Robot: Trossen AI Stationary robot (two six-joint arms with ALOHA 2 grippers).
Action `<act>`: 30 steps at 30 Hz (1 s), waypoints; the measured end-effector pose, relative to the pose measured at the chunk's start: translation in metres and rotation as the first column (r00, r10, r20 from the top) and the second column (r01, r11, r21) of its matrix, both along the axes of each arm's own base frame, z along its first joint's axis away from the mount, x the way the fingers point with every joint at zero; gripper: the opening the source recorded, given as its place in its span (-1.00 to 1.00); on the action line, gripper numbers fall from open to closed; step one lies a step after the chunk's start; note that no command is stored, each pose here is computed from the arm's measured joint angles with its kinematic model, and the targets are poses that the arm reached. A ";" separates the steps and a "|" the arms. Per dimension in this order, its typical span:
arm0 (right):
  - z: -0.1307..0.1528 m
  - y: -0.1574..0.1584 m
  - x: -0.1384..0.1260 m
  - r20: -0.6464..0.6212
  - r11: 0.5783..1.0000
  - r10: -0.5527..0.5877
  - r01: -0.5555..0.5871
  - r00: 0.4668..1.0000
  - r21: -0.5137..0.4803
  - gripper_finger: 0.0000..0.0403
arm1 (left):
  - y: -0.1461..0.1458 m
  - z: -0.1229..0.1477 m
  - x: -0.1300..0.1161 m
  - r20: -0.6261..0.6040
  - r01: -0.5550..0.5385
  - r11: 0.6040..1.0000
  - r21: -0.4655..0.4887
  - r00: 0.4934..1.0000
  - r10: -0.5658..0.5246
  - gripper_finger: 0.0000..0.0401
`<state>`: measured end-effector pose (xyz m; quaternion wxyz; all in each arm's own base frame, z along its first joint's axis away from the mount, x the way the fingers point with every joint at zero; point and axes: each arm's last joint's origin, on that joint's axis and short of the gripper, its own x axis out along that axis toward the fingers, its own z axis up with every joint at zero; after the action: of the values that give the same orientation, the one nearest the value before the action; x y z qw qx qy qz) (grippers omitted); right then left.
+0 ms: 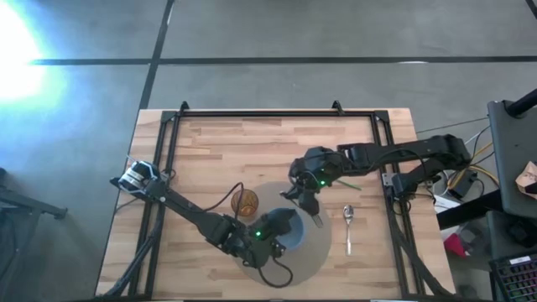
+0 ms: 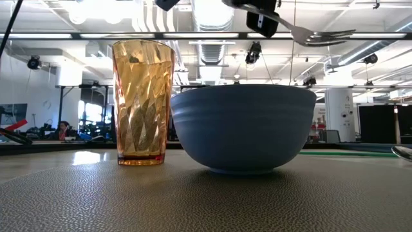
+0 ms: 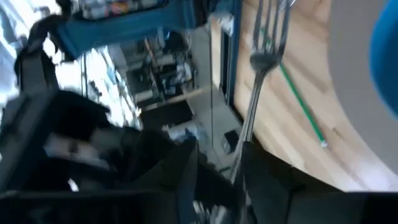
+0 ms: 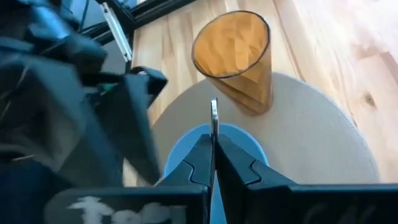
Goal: Pick & Place Utensil
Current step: Put the fork into the bowl on the place mat
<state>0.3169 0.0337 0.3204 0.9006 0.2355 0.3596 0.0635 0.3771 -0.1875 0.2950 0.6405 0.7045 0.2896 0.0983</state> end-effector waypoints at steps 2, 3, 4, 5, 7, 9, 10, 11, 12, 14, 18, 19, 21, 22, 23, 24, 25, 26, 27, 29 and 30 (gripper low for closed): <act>0.005 -0.001 -0.005 0.010 1.000 0.008 -0.008 1.000 -0.012 -0.96 | 0.001 0.000 0.000 0.018 -0.034 0.999 -0.002 0.999 0.034 -0.26; 0.007 -0.001 -0.008 0.015 1.000 0.007 -0.007 1.000 -0.021 -0.96 | 0.001 0.000 -0.001 0.026 -0.044 0.999 -0.009 0.999 0.044 -0.23; 0.012 -0.002 -0.012 0.029 1.000 0.004 -0.003 1.000 -0.029 -0.96 | 0.001 0.001 -0.001 0.037 -0.053 0.998 -0.020 0.998 0.054 -0.20; 0.015 -0.004 -0.015 0.034 0.999 0.004 -0.003 0.999 -0.040 -0.96 | 0.002 0.001 -0.001 0.046 -0.061 0.998 -0.029 0.997 0.062 -0.18; 0.021 -0.005 -0.023 0.052 0.997 0.003 0.001 0.999 -0.074 -0.96 | 0.002 0.006 -0.001 0.073 -0.068 0.996 -0.059 0.995 0.072 -0.17; 0.028 -0.008 -0.033 0.062 0.995 -0.014 0.020 0.998 -0.100 -0.96 | 0.003 0.013 -0.003 0.099 -0.070 0.994 -0.088 0.992 0.078 -0.17; 0.033 -0.009 -0.038 0.072 0.993 -0.023 0.031 0.997 -0.111 -0.96 | 0.004 0.019 -0.005 0.119 -0.070 0.992 -0.108 0.989 0.083 -0.17; 0.036 -0.010 -0.043 0.084 0.991 -0.026 0.037 0.996 -0.125 -0.96 | 0.006 0.024 -0.007 0.137 -0.071 0.989 -0.128 0.987 0.088 -0.17; 0.040 -0.011 -0.048 0.097 0.989 -0.024 0.038 0.995 -0.143 -0.96 | 0.007 0.030 -0.010 0.159 -0.069 0.986 -0.152 0.983 0.094 -0.17; 0.047 -0.013 -0.057 0.119 0.985 -0.020 0.040 0.993 -0.170 -0.96 | 0.011 0.042 -0.017 0.199 -0.065 0.977 -0.204 0.974 0.106 -0.17; 0.060 -0.014 -0.072 0.177 0.980 -0.004 0.039 0.984 -0.194 -0.96 | 0.023 0.070 -0.035 0.286 -0.050 0.943 -0.329 0.946 0.150 -0.17; 0.063 -0.015 -0.076 0.191 0.977 -0.006 0.047 0.982 -0.209 -0.96 | 0.028 0.078 -0.041 0.306 -0.040 0.928 -0.369 0.938 0.162 -0.17; 0.067 -0.016 -0.081 0.215 0.968 -0.012 0.065 0.977 -0.241 -0.96 | 0.037 0.091 -0.054 0.335 -0.007 0.888 -0.460 0.924 0.181 -0.17; 0.069 -0.017 -0.084 0.225 0.964 -0.009 0.068 0.974 -0.259 -0.96 | 0.042 0.097 -0.060 0.345 0.011 0.860 -0.510 0.919 0.192 -0.17; 0.071 -0.017 -0.086 0.236 0.958 -0.002 0.070 0.972 -0.279 -0.96 | 0.048 0.103 -0.067 0.347 0.033 0.827 -0.561 0.916 0.199 -0.17; 0.072 -0.017 -0.089 0.246 0.952 0.005 0.071 0.969 -0.299 -0.96 | 0.054 0.108 -0.074 0.347 0.053 0.788 -0.614 0.914 0.210 -0.17; 0.074 -0.018 -0.091 0.256 0.946 0.019 0.066 0.967 -0.318 -0.96 | 0.060 0.113 -0.080 0.343 0.070 0.744 -0.664 0.913 0.221 -0.17; 0.075 -0.018 -0.093 0.265 0.941 0.031 0.061 0.964 -0.333 -0.96 | 0.066 0.117 -0.086 0.336 0.084 0.698 -0.712 0.913 0.233 -0.17; 0.077 -0.018 -0.094 0.273 0.937 0.041 0.058 0.961 -0.345 -0.96 | 0.072 0.120 -0.092 0.329 0.099 0.649 -0.754 0.912 0.243 -0.17; 0.077 -0.019 -0.095 0.287 0.930 0.056 0.055 0.956 -0.364 -0.96 | 0.082 0.126 -0.103 0.317 0.123 0.565 -0.816 0.913 0.258 -0.17; 0.077 -0.019 -0.095 0.295 0.926 0.063 0.054 0.954 -0.373 -0.96 | 0.086 0.127 -0.108 0.314 0.137 0.533 -0.835 0.914 0.257 -0.17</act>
<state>0.2217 0.0151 0.3978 0.9730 0.0451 0.2241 0.0306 0.2692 -0.1018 0.4222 0.9405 0.2607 0.1880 0.1104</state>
